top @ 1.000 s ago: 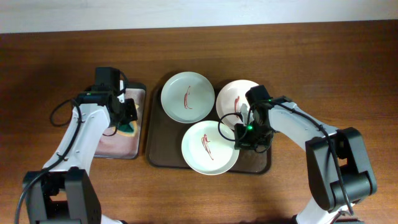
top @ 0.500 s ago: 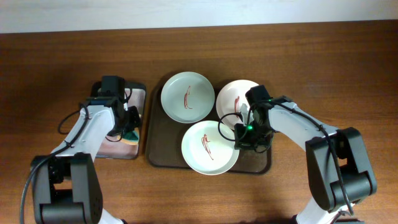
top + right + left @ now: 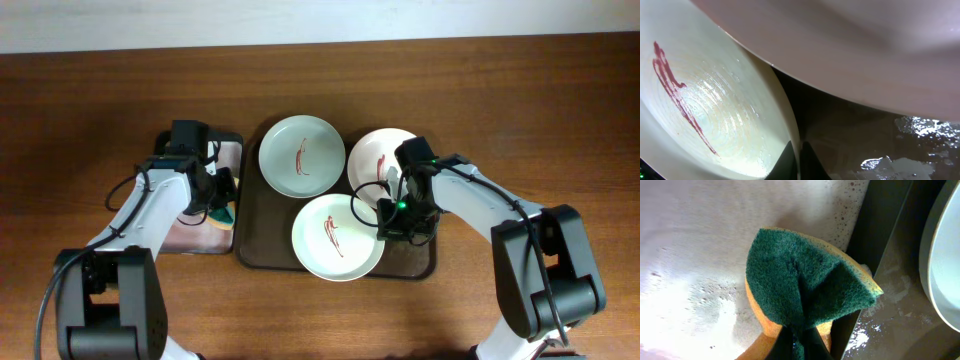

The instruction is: Clean dirty plates on tray and stack at the side

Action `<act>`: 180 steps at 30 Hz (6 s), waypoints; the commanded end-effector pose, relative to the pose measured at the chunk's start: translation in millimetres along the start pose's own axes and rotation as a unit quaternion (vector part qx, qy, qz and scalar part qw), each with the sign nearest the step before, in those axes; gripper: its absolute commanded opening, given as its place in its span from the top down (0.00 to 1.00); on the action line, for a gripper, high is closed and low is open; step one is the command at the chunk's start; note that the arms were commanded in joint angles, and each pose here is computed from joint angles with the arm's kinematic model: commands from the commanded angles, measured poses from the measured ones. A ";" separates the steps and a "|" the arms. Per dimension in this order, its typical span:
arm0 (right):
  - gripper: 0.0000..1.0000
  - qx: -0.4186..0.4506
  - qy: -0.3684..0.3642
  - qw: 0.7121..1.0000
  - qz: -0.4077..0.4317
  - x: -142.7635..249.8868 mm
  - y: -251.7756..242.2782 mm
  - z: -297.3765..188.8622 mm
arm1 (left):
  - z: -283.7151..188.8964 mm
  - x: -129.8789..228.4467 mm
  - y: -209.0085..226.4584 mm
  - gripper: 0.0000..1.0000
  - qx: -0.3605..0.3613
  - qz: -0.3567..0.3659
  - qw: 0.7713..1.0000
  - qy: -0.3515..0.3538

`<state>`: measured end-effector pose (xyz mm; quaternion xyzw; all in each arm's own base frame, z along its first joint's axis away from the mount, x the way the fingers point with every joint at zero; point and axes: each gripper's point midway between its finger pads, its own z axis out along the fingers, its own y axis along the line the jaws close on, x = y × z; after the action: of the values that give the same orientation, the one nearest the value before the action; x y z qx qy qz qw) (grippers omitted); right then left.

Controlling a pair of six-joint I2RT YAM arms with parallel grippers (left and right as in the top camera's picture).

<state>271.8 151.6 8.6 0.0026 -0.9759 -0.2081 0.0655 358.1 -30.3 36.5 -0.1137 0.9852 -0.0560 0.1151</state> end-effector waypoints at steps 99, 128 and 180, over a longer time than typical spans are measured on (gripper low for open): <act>0.95 0.006 0.012 1.000 0.009 3.5 -0.6 -0.6 | 16.8 99.1 -129.3 1.00 -0.162 -0.036 0.985 -0.038; 0.95 0.007 0.015 1.000 0.010 5.3 -1.2 -0.6 | 29.7 176.4 -220.8 1.00 0.075 -0.034 0.986 0.142; 0.96 0.026 -0.001 0.999 -0.041 5.8 20.2 -0.6 | -91.8 8.2 -37.3 1.00 0.036 0.030 0.997 -0.057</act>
<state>257.1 171.9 8.9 0.0339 -0.9761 -0.1992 0.0798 331.4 -71.6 126.8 -0.1257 0.9746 -0.0447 0.1797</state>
